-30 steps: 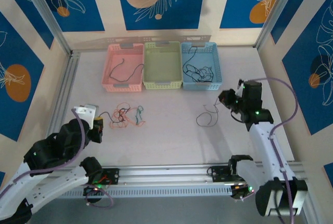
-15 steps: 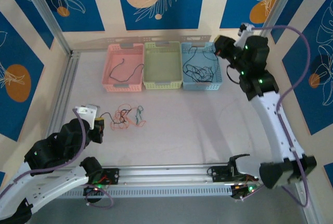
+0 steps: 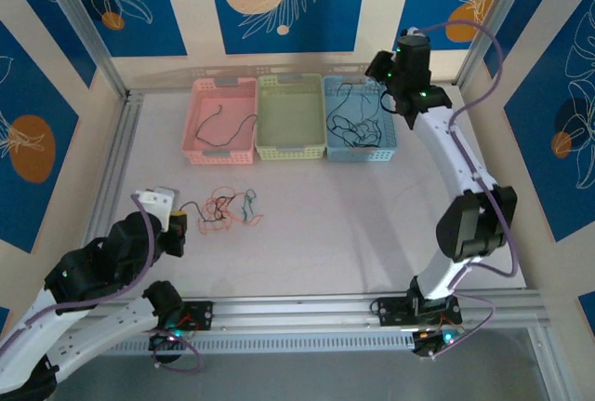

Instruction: Untangle the cables

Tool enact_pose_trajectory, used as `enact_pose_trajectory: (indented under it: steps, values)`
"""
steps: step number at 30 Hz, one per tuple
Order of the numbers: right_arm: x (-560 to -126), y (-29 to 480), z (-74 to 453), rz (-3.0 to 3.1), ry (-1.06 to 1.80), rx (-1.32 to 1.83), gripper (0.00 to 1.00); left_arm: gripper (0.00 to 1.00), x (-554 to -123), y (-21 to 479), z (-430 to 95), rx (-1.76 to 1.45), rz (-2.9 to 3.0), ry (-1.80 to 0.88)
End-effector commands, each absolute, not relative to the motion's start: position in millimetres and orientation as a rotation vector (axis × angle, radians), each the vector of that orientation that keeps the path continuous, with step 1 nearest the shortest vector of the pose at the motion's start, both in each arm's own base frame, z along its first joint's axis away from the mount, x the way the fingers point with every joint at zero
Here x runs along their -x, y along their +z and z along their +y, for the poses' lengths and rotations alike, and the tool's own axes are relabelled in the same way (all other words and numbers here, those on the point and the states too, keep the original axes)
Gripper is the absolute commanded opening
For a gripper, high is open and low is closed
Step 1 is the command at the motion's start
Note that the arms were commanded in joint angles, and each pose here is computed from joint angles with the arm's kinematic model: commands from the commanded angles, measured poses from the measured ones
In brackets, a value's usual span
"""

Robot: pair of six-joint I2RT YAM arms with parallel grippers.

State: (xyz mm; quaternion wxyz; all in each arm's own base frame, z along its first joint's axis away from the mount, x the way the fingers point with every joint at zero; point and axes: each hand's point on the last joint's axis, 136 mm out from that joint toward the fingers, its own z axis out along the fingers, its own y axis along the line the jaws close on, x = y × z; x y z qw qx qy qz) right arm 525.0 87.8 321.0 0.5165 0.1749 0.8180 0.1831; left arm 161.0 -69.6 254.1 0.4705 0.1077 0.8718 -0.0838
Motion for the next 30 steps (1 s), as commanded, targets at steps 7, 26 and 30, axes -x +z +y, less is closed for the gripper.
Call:
enact_pose_trajectory:
  steps: [7, 26, 30]
  values:
    - [-492.0, 222.6, 106.3, 2.226, 0.432, -0.376, 0.41, 0.00, -163.9, 254.5, -77.6, -0.294, 2.124, -0.225]
    - [-260.3, 183.7, 278.9, 2.209, 1.168, 0.265, 0.50, 0.00, -171.2, 244.9, -104.6, -0.336, 2.210, -0.267]
    - [-219.0, 152.1, 328.2, 2.252, 1.166, 0.571, 0.53, 0.00, -175.9, 238.1, -119.9, -0.367, 2.243, -0.290]
